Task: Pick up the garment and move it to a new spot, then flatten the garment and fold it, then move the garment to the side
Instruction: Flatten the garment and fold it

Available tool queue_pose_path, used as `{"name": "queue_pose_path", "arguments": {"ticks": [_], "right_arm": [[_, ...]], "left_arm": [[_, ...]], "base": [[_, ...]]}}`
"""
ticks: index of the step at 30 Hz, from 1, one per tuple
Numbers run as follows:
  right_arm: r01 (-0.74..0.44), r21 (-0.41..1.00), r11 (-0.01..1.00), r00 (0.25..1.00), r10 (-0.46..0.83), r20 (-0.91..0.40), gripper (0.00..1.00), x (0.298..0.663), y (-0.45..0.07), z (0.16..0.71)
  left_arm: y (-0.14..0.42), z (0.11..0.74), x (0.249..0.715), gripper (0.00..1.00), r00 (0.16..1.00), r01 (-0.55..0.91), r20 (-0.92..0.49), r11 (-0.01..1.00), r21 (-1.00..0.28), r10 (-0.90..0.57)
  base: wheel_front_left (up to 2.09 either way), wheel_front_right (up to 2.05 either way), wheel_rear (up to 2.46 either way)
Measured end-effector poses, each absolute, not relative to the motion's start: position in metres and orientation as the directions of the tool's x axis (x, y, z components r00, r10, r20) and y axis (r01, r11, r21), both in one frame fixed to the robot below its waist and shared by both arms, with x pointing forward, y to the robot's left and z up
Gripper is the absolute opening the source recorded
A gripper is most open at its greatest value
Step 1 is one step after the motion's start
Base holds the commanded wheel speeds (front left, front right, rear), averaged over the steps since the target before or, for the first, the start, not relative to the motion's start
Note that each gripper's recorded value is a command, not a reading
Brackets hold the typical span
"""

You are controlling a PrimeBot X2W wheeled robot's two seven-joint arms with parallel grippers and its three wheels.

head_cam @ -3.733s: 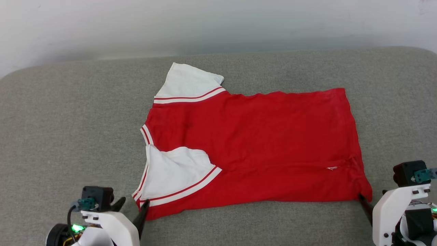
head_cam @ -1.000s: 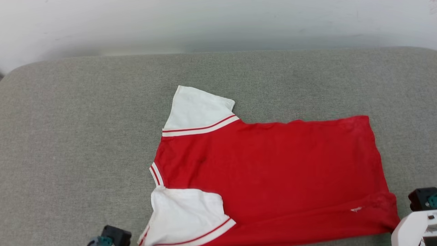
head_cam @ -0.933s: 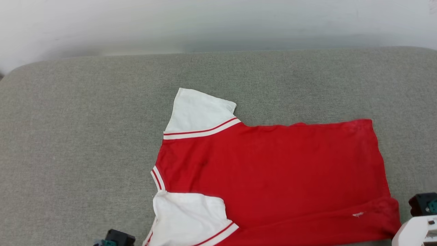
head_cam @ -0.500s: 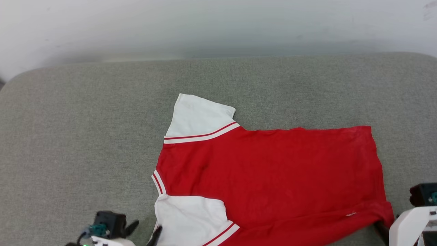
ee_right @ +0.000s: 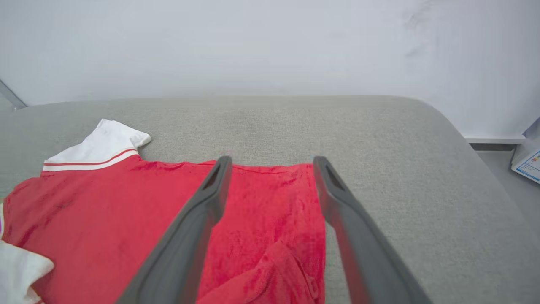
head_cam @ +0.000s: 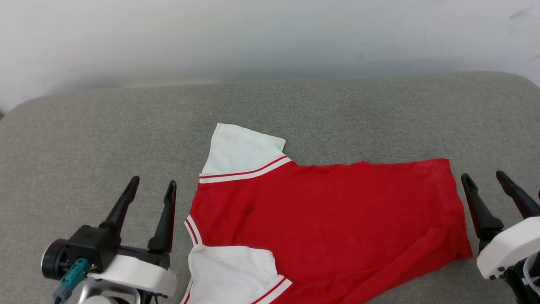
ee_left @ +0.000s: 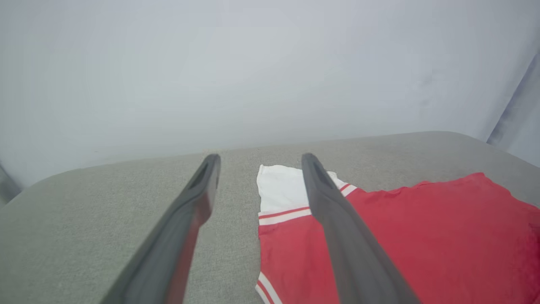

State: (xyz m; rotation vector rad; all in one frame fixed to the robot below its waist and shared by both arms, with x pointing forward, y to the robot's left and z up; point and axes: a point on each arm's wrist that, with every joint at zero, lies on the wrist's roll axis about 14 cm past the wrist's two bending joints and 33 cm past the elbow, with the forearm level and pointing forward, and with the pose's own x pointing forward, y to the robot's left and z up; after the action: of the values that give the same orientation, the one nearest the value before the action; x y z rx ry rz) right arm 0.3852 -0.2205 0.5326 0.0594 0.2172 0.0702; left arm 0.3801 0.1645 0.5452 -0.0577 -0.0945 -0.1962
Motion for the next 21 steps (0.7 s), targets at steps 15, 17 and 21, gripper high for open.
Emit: {"name": "queue_pose_path", "arguments": {"ticks": [15,17,21], "right_arm": [[-0.052,0.095,0.994,0.998,0.05,0.026,1.0,0.389,-0.213,0.552],[-0.051,0.098,0.994,0.998,0.047,0.04,1.0,0.392,-0.213,0.553],[-0.039,0.094,0.995,0.999,0.035,0.04,1.0,0.396,-0.215,0.549]], "left_arm": [[0.161,0.601,0.396,1.0,0.925,0.177,0.341,0.984,0.007,-0.168],[0.157,0.603,0.405,1.0,0.915,0.205,0.348,0.978,0.033,-0.204],[0.148,0.601,0.433,1.0,0.894,0.273,0.337,0.955,0.111,-0.295]], "base": [[0.0,0.0,0.0],[0.0,0.0,0.0],[0.0,0.0,0.0]]}}
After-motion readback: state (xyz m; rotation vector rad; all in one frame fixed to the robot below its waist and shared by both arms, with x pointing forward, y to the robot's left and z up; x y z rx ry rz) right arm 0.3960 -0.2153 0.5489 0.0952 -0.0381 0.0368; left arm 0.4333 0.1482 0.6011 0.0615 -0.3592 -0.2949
